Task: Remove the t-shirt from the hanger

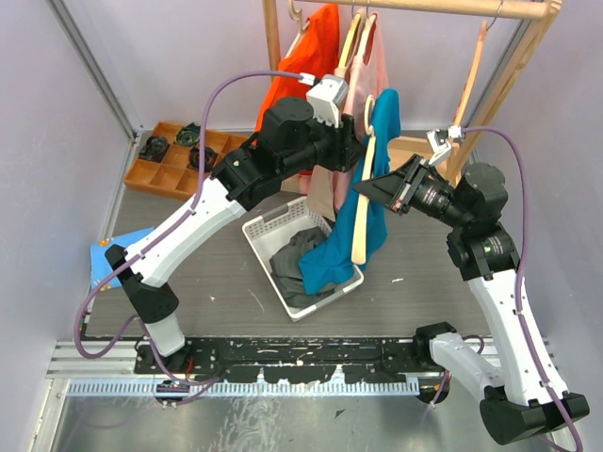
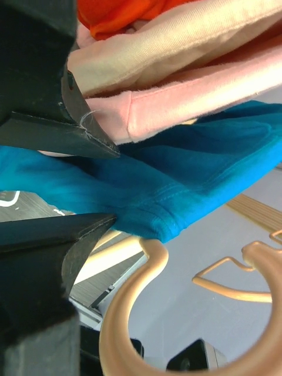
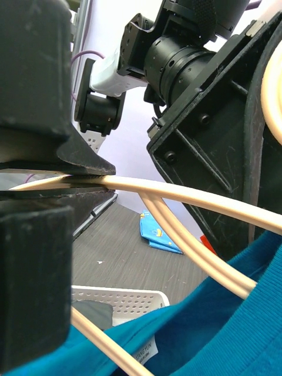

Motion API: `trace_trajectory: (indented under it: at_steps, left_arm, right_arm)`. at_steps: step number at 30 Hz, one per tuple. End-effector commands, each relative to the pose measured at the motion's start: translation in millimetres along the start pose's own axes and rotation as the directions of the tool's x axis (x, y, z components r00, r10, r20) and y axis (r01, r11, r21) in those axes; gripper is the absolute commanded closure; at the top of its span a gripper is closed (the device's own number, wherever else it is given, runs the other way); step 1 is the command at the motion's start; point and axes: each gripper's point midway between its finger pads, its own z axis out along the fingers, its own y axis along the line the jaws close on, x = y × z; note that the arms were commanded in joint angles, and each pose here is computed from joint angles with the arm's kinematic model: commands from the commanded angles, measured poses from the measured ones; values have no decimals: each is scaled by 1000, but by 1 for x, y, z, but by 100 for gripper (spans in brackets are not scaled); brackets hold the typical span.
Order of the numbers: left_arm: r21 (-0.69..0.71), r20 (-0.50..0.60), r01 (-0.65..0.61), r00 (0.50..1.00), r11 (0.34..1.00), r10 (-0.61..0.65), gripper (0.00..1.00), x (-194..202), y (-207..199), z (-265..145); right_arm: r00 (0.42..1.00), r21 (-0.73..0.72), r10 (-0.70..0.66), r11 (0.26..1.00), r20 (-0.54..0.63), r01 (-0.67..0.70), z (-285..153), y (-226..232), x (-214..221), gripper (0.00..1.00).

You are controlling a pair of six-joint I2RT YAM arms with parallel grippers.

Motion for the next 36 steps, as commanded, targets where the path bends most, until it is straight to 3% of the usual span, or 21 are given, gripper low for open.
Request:
trace_trajectory:
  at_steps: [1,6,11,13,24,30,31,36]
  left_arm:
    - [90,76,15,997,996,-22,52,-26,-17,-10]
    - [125,70,33,997,992,-43,65,-23,-24,-2]
    - [121,93,36,995,992,-48,95,-30,-24,-1]
    - [105,106,35,993,994,-46,100,-35,-22,-2]
    - [-26,149,20,989,999,-16,100,-55,1,-11]
    - [-3,147,9,989,1000,-9,100,-57,0,-16]
    - [18,145,1,989,1000,-4,98,-56,-3,-17]
    - [138,123,-8,992,990,-9,63,-43,-20,-21]
  right_arm:
    - [991,-93,-112,989,73,118,-8,38,-17,99]
    - [992,-104,-109,988,60,115,-7,41,-17,99]
    - [992,-103,-109,988,60,115,-7,41,-17,100]
    - [992,-103,-108,988,60,114,-8,41,-16,100]
    - [993,-98,-106,989,59,111,-15,41,-9,99]
    - [990,-114,-124,985,67,131,-23,48,-5,99]
    - [989,-119,-129,984,66,137,-24,49,-3,99]
    - [989,-146,-132,979,65,140,-27,57,-2,99]
